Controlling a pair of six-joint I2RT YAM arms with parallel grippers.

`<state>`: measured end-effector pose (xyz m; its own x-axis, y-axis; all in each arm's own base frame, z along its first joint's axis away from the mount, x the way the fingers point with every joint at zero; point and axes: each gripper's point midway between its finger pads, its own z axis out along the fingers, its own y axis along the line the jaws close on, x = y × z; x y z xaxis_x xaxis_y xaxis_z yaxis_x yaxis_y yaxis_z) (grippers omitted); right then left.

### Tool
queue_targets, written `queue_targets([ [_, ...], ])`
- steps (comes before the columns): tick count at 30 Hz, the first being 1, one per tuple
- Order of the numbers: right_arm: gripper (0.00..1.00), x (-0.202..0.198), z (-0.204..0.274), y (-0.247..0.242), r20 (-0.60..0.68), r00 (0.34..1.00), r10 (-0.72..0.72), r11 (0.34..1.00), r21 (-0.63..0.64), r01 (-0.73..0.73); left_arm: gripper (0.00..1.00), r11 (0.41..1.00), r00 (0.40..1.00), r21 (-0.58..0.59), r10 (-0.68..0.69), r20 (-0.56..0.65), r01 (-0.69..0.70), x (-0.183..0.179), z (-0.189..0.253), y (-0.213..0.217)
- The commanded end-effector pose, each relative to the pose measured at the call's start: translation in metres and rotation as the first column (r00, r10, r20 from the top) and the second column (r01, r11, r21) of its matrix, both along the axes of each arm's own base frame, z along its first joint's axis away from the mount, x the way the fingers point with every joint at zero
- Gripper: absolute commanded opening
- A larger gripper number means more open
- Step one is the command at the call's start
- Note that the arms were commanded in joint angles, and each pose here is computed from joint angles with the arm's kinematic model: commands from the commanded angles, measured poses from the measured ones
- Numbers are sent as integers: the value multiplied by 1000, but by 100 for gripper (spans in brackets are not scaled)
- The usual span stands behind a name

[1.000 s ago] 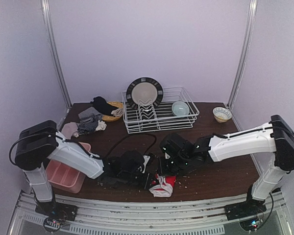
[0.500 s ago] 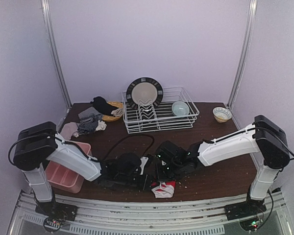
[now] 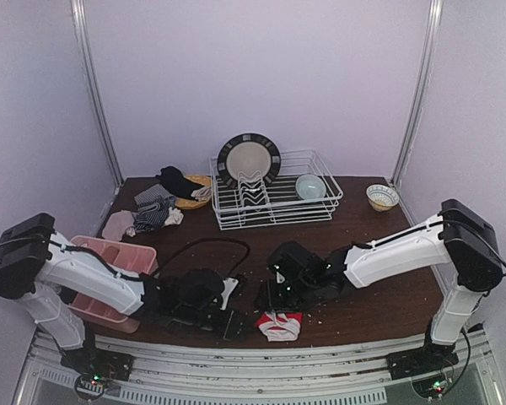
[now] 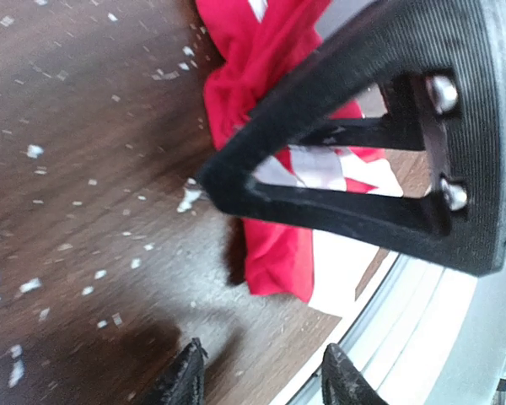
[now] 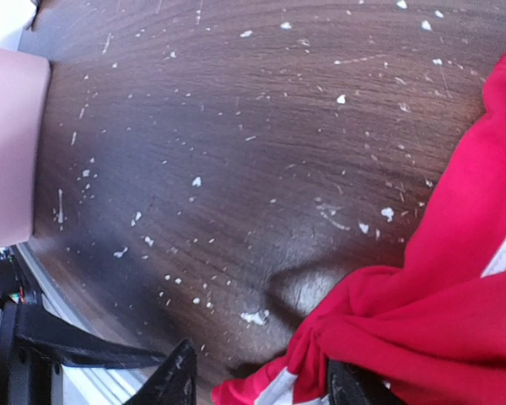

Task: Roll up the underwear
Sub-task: Fold the underwear at the center of the board, then smooth out the underwear at the center of the board.

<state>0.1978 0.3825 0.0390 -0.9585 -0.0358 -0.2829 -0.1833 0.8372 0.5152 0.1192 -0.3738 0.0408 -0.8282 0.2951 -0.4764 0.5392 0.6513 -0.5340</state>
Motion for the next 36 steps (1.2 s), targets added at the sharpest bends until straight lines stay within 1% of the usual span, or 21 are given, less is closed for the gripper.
queue_targets([
  [1,55,-6,23,-5,13,1000,11,1000,8,-11,46,1000,998,15,11,60,-12,6,19,6],
  [3,59,-5,32,-7,27,1000,7,1000,11,-7,46,1000,997,14,18,77,-19,9,25,7],
  [6,63,-4,43,-11,48,999,1,1000,16,-2,45,999,995,10,34,98,-35,12,32,10],
  [12,65,-1,63,-19,94,995,-14,1000,28,12,45,999,991,-8,43,125,-42,16,46,9],
  [16,65,7,100,-46,206,977,-62,998,23,58,43,999,989,-53,14,146,-6,19,71,-10],
  [19,65,14,112,-82,264,958,-114,992,-28,125,41,996,985,-69,-40,166,52,19,87,-34],
  [22,65,25,112,-123,304,932,-196,972,-69,226,34,990,979,-77,-100,176,115,21,97,-65],
  [24,63,35,108,-147,316,912,-260,952,-71,296,26,985,975,-79,-138,174,153,22,96,-86],
  [26,58,39,101,-165,317,900,-298,938,-77,338,19,979,971,-77,-176,162,190,22,90,-105],
  [29,47,42,94,-175,315,897,-311,930,-95,356,9,972,967,-62,-215,135,225,22,75,-125],
  [31,44,43,86,-177,305,903,-303,928,-121,352,4,973,967,-39,-224,119,229,22,60,-130],
  [34,43,44,73,-175,287,913,-292,929,-144,342,1,981,973,23,-196,120,195,30,35,-125],
  [36,43,45,67,-169,277,918,-286,934,-135,331,0,986,978,62,-161,135,154,38,21,-115],
])
